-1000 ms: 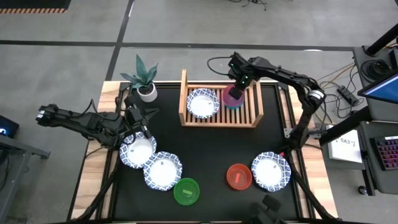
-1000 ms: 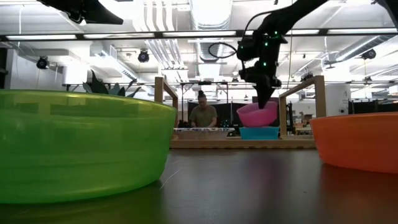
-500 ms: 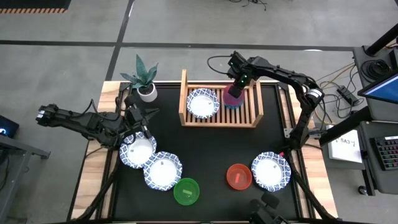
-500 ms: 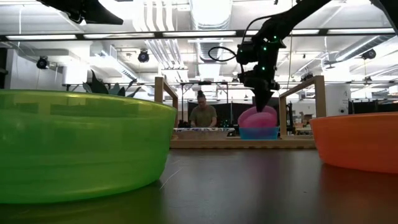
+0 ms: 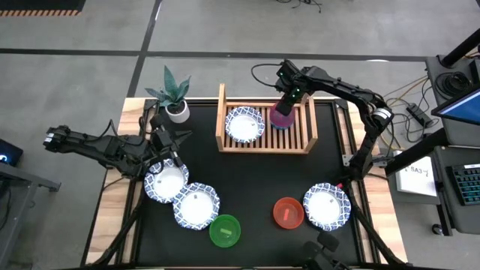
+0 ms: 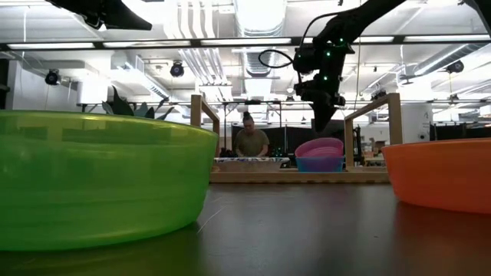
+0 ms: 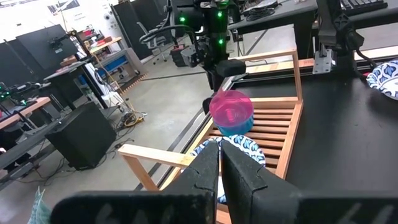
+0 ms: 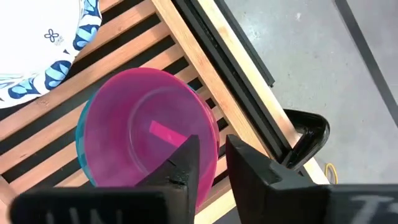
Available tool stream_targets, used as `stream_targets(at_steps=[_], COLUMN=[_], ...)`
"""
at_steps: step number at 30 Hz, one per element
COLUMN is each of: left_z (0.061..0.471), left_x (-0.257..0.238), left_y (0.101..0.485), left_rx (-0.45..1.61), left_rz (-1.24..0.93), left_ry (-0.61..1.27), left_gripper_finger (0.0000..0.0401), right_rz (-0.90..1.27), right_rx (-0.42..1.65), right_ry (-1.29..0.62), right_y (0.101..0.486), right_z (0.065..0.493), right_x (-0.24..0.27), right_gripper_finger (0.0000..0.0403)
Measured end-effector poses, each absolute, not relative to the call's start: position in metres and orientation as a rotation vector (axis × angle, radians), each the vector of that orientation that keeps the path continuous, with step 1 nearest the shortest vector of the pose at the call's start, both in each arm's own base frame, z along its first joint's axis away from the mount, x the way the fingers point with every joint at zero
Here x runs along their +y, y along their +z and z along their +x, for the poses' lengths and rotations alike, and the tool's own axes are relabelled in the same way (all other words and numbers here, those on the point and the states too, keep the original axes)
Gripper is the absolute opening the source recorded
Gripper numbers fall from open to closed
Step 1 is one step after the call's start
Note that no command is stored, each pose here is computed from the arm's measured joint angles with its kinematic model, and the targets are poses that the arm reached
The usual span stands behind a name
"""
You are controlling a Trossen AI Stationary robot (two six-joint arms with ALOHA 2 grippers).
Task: Place and stack bowls onto a shelf
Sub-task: Stack the pink bowl on top of the blue bowl on the shelf, then stack the blue patterned bowl on top of the blue patterned bowl on the shelf
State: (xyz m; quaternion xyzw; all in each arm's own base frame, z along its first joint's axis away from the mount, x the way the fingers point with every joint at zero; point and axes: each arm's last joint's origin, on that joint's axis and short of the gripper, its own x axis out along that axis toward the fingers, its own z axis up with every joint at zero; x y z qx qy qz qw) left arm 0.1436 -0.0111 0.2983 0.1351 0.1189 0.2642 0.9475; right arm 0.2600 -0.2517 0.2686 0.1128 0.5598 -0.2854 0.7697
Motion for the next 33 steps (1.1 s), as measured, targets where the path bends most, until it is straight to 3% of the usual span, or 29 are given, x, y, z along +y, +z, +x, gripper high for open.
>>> stream_targets(at_steps=[5, 14, 21, 28, 33], left_z=[0.144, 0.144, 0.144, 0.144, 0.149], left_x=[-0.011, -0.011, -0.011, -0.011, -0.014], left_y=[0.298, 0.298, 0.298, 0.298, 0.295], left_rx=[0.242, 0.243, 0.242, 0.221, 0.195], left_rz=[0.275, 0.275, 0.275, 0.198, 0.018], left_ry=[0.538, 0.538, 0.538, 0.546, 0.487], left_gripper_finger=[0.0, 0.0, 0.0, 0.0, 0.0], right_rz=[0.238, 0.237, 0.209, 0.194, 0.032], right_rx=[1.225, 1.247, 1.187, 1.046, 0.897], right_ry=[-0.619, -0.632, -0.636, -0.502, -0.353], right_y=[0.258, 0.233, 0.253, 0.287, 0.295], right_z=[0.263, 0.266, 0.264, 0.273, 0.291], right_x=[-0.255, -0.26, -0.252, -0.211, -0.153], right_gripper_finger=[0.0014, 0.0011, 0.0011, 0.0011, 0.0011])
